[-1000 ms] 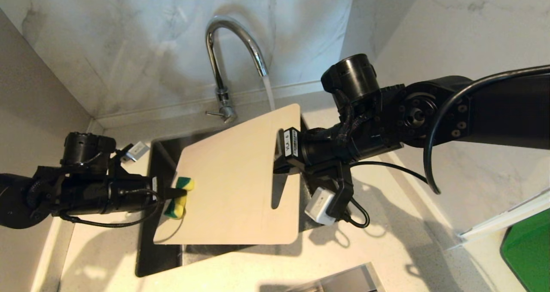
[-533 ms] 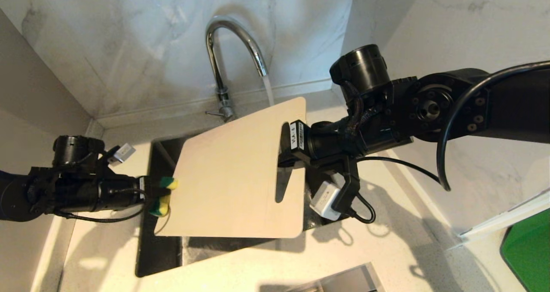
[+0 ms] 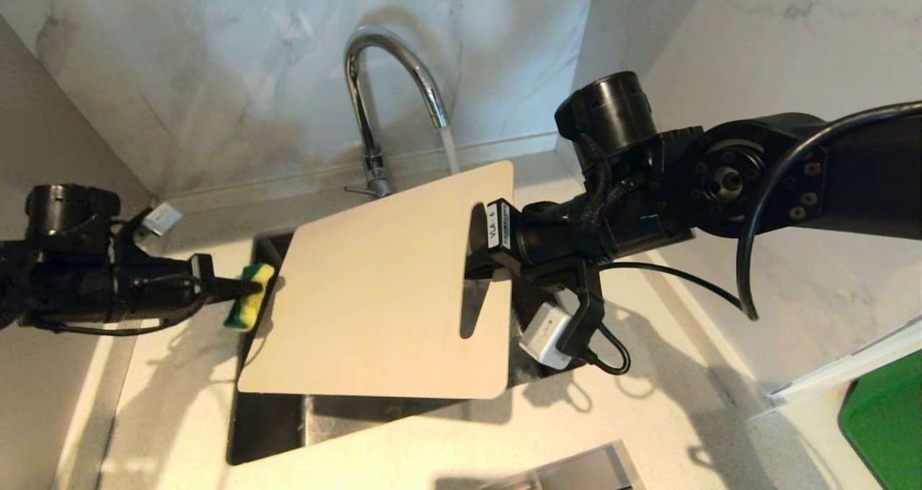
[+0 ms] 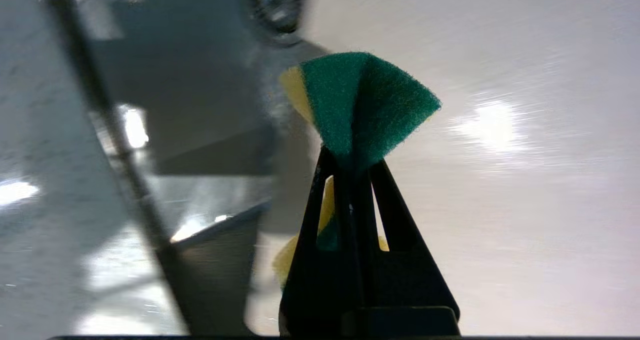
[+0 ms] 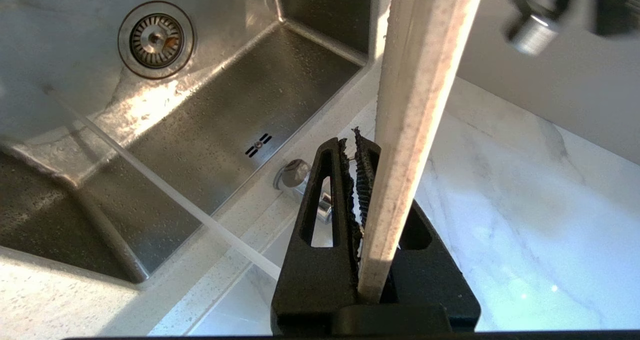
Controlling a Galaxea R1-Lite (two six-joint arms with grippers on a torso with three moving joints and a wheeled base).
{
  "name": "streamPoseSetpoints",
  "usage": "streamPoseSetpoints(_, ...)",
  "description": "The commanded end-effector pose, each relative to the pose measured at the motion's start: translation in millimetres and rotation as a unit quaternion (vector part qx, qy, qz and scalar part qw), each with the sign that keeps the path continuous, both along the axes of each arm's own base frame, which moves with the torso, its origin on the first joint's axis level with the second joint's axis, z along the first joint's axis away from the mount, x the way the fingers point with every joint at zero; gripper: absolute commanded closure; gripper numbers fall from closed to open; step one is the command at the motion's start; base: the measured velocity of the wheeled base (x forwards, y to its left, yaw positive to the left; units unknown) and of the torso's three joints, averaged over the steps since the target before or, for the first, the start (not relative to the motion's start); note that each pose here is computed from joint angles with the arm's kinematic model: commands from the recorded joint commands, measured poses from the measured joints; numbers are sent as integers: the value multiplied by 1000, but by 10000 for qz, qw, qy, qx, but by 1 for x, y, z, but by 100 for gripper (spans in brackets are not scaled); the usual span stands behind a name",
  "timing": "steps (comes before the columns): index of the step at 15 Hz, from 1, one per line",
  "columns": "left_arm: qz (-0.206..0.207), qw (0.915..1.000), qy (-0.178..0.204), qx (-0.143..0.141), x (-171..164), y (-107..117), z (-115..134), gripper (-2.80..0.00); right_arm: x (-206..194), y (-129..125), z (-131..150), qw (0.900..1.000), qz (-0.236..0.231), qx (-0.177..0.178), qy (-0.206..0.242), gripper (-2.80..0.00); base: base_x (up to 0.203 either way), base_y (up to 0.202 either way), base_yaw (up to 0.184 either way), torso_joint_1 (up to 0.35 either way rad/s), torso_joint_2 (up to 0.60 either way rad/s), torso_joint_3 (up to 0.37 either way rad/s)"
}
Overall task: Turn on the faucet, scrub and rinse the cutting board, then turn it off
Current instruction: Scrub the cutting board underwater
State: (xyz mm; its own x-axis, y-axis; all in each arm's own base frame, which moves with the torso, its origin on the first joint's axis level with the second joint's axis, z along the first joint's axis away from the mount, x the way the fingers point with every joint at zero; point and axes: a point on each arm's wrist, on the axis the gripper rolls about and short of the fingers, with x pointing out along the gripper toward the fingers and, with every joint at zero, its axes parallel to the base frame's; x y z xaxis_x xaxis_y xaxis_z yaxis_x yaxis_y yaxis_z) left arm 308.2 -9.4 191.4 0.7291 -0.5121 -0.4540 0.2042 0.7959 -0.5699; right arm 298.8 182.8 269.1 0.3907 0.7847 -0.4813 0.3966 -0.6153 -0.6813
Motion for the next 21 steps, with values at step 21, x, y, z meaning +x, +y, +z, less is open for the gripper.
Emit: streamPoseSetpoints(21, -1554, 9859, -89, -619, -93, -161, 21, 0, 8, 7, 2, 9995, -93, 292, -51, 0, 0, 0, 0, 0, 0, 0)
